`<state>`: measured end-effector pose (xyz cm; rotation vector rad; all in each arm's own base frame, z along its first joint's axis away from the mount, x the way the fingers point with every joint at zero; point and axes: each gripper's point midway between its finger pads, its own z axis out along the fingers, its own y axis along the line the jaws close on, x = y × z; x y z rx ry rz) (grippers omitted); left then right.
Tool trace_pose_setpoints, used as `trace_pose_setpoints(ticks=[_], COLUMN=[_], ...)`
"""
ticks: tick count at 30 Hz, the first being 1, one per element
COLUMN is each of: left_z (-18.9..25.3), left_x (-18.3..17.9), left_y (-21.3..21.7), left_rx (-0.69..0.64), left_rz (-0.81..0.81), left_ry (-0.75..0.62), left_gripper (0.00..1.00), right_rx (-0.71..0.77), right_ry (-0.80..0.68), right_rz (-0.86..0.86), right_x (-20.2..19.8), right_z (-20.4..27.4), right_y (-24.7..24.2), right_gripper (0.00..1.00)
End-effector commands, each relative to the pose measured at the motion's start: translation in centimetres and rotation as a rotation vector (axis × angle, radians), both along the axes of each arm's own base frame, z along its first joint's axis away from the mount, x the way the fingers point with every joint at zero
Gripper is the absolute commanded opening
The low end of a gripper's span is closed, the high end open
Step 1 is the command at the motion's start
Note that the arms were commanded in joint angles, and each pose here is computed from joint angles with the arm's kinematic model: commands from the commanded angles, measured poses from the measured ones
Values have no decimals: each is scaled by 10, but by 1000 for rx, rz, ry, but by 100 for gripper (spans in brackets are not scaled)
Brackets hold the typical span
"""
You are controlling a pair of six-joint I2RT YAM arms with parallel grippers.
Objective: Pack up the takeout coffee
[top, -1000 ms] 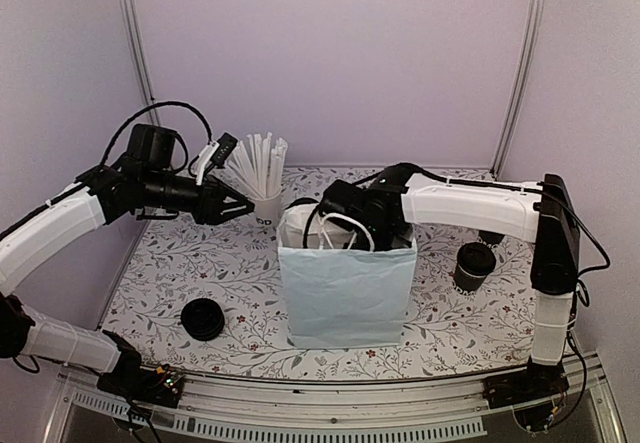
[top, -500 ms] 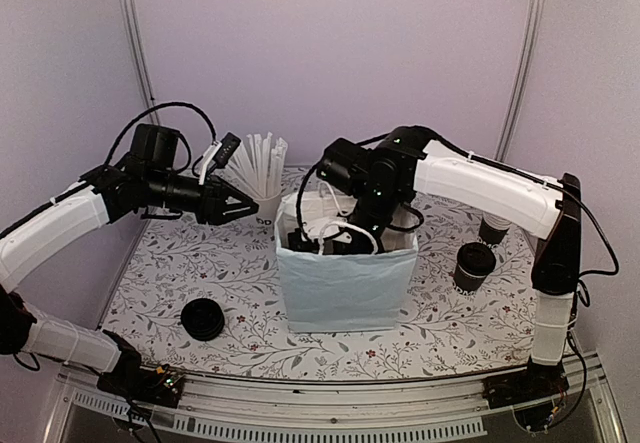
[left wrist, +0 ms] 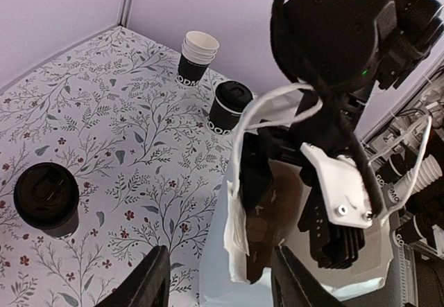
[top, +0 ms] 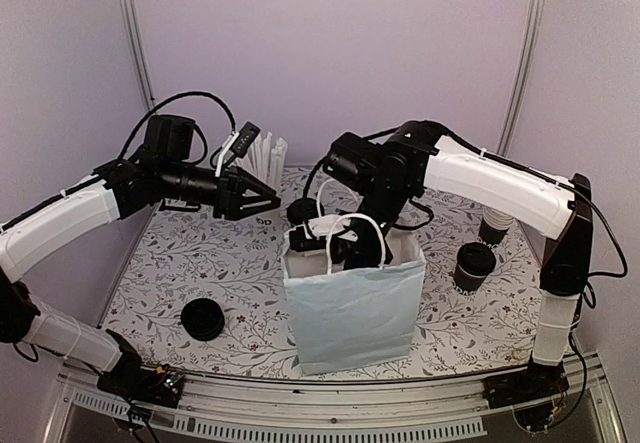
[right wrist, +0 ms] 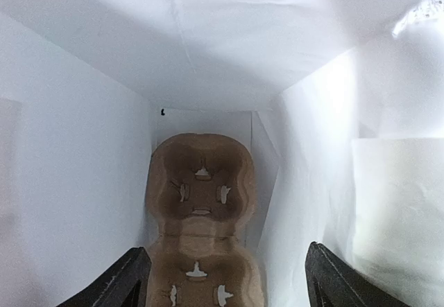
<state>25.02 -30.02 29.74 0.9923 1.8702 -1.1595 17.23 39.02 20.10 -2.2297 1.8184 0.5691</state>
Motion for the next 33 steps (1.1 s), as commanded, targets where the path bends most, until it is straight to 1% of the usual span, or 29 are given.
trace_pose_setpoints(ticks=[1, 3, 7, 9, 17, 20, 21, 22, 24, 27, 28, 33], left_z=[17, 12, 0, -3, -1, -10, -12, -16, -19, -16, -13, 2], left_x=[-6, -9, -20, -19, -19, -10, -7, -5, -3, -2, -2, 1], left_y=[-16, -21, -34, -41, -71, -83, -87, -89, -93, -94, -93, -82], left_rx=[-56, -52, -32, -16, -47, -27, -18, -8, 7, 6, 4, 24], left_rz=[-58, -74, -122, -113, -166, -156, -151, -149, -155, -159, -155, -99], left_ry=[-39, -33, -22, -29, -37, -20, -15, -9, -1, -6, -14, -78], left_gripper=[52, 52, 52, 52, 52, 49, 46, 40, 23, 3, 0, 0], right_rx=[-40, -35, 28, 40, 91, 104, 114, 122, 142, 186, 201, 329], right_ry=[-32, 6, 30, 19, -52, -59, -65, -70, -87, -134, -159, -352], right_rz=[25, 51, 78, 90, 109, 111, 112, 113, 118, 127, 127, 91], right_x=[3, -3, -11, -11, -9, -10, -10, -11, -11, -10, -8, 10], right_z=[-20, -20, -4, 3, 28, 33, 37, 40, 49, 68, 74, 125], right_y=[-3, -2, 5, 5, 1, 1, 0, 0, -1, -3, -3, -1], right_gripper=[80, 80, 80, 80, 81, 81, 81, 81, 81, 81, 81, 81])
